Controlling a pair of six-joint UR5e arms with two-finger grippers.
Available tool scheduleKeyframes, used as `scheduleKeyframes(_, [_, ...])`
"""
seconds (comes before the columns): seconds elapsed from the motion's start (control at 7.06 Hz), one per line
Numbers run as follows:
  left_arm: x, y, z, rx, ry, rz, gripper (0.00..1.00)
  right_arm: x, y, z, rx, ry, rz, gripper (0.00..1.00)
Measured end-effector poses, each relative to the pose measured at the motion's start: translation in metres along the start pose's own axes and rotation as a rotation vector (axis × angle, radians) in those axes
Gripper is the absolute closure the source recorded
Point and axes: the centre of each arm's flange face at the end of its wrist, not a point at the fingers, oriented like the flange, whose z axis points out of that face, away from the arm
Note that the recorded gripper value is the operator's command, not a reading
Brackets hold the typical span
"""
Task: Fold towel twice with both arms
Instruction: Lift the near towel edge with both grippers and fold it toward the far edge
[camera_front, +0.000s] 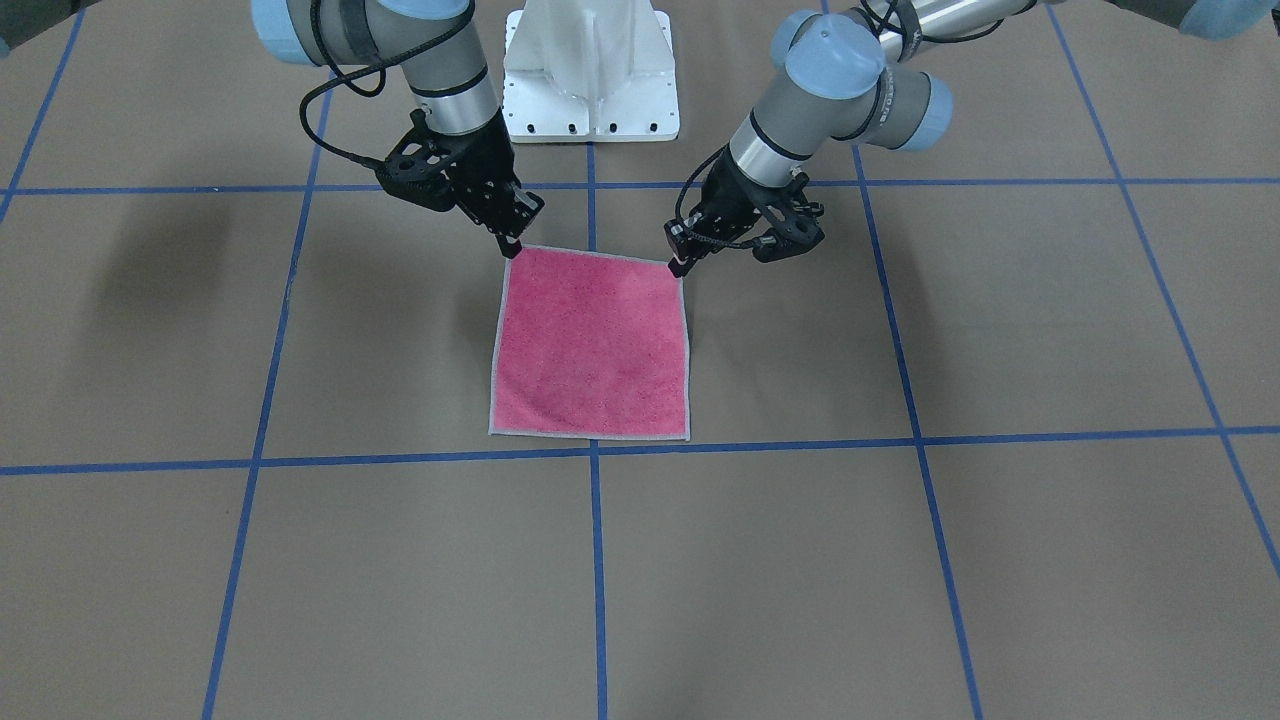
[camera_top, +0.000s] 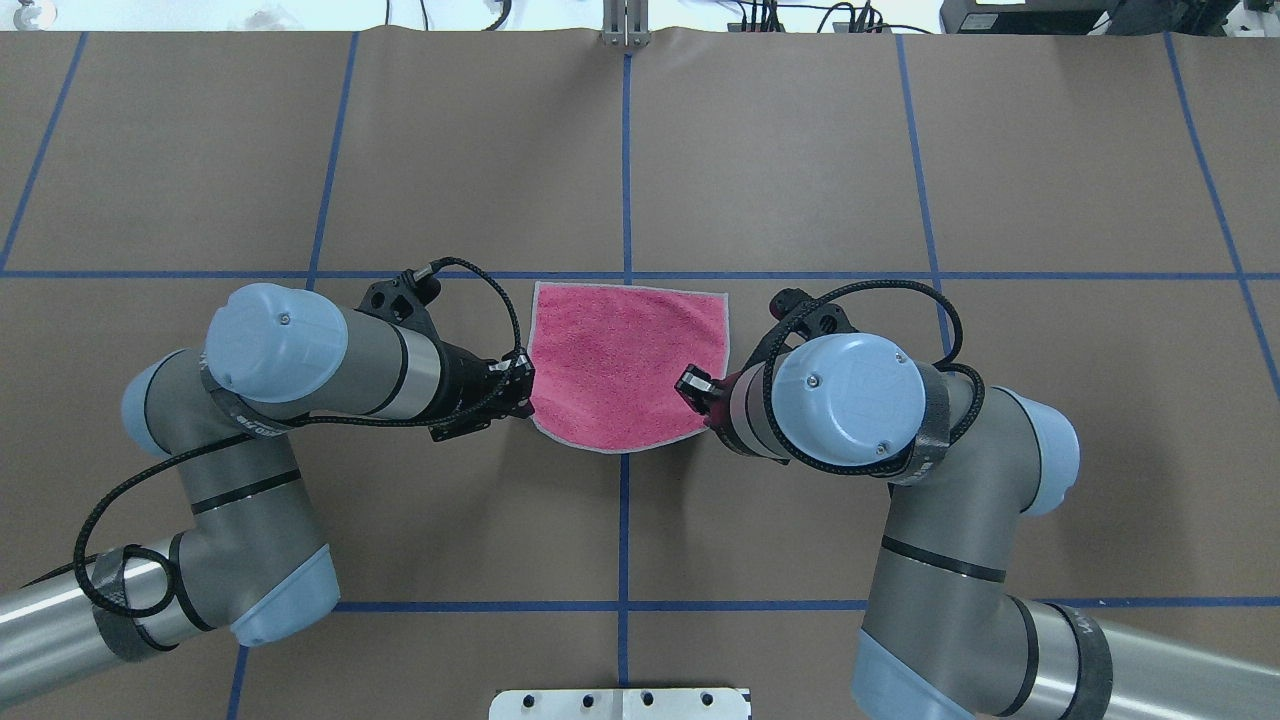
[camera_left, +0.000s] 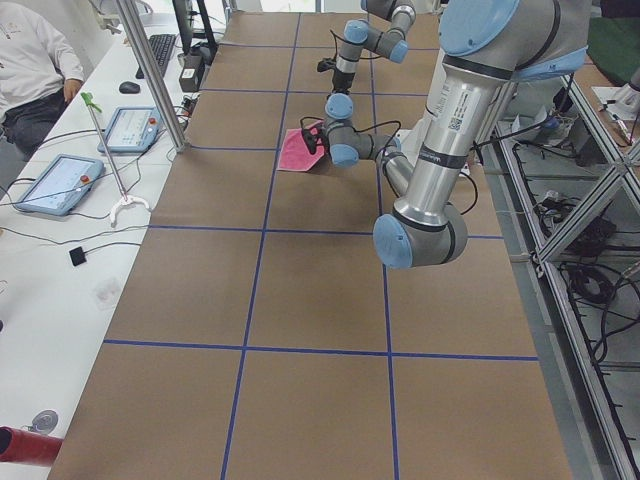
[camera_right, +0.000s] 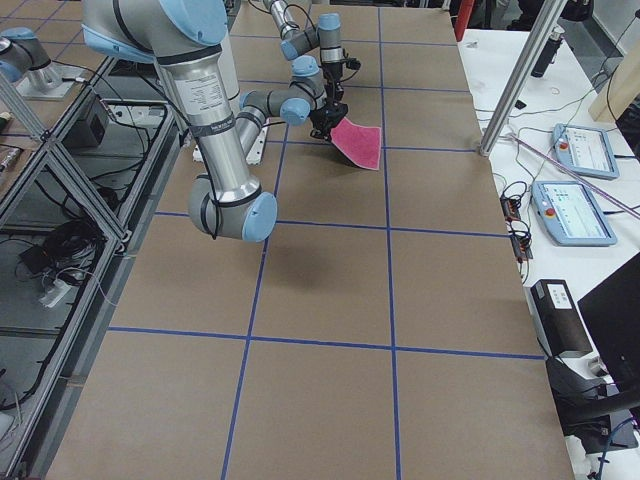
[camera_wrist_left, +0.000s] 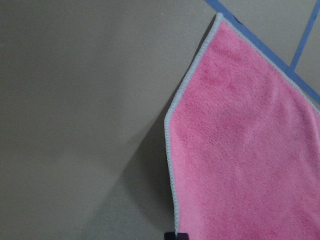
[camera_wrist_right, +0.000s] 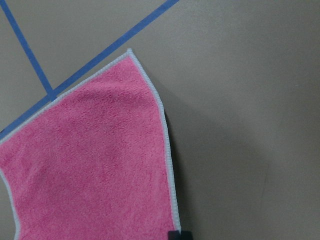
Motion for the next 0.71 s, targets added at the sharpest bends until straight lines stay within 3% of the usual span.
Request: scheduleKeyframes(0.71, [0.021, -0.024, 0.001, 0.046, 0.009, 0.005, 1.0, -0.001, -0.033, 0.024, 0.06, 0.038, -0.01, 1.0])
